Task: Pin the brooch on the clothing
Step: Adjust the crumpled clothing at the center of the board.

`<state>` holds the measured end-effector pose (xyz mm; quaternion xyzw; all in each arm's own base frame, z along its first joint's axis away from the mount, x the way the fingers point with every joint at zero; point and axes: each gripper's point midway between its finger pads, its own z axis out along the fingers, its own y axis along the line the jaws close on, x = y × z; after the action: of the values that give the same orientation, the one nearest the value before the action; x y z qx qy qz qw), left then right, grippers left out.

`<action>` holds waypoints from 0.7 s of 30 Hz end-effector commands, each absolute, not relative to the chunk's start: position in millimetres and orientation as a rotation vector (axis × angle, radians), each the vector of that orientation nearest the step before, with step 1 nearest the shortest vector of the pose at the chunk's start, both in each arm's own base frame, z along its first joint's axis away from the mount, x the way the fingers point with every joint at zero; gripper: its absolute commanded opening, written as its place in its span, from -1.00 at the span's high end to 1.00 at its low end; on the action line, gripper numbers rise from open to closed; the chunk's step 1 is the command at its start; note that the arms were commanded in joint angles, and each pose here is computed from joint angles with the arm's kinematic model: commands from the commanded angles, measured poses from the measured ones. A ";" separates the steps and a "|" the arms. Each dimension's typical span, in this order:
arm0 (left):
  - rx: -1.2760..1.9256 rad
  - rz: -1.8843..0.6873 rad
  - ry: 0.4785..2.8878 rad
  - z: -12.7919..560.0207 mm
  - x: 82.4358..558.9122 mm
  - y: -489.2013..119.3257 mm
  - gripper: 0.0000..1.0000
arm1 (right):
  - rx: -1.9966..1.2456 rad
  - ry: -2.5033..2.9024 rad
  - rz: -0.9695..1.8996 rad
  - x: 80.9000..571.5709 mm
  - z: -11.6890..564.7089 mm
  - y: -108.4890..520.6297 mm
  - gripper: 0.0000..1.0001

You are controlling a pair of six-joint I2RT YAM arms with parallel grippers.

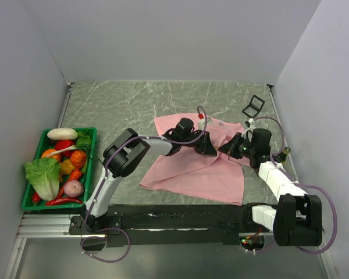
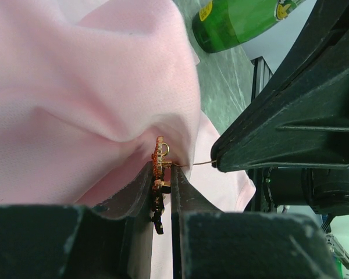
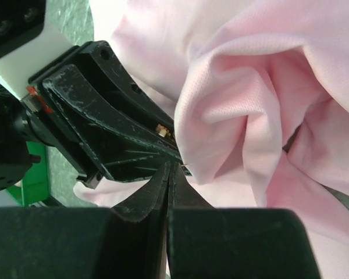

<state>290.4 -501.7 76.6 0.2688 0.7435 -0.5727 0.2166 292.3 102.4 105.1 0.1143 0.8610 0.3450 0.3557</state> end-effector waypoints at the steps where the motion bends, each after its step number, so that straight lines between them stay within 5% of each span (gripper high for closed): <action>1: 0.847 -1.642 1.894 116.3 278.6 -509.8 0.84 | 0.262 2.186 0.911 297.1 113.6 109.9 1.00; 5: 0.821 -1.645 1.904 114.2 281.4 -505.3 0.85 | 0.260 2.199 0.851 296.5 119.2 103.6 0.92; 9: 0.793 -1.672 1.897 116.2 286.3 -500.7 0.85 | 0.266 2.194 0.774 293.3 131.3 94.1 0.33; 14: 0.787 -1.723 1.881 117.5 284.2 -502.6 0.85 | 0.319 2.168 0.713 284.7 146.3 82.4 -0.07; 21: 0.771 -1.779 1.854 123.4 282.9 -504.0 0.84 | 0.467 2.135 0.655 277.4 137.9 54.9 -0.15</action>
<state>286.3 -500.6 96.3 0.2664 0.7090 -0.6166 0.2148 278.3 71.6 141.8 0.1481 0.8545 0.2779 0.4131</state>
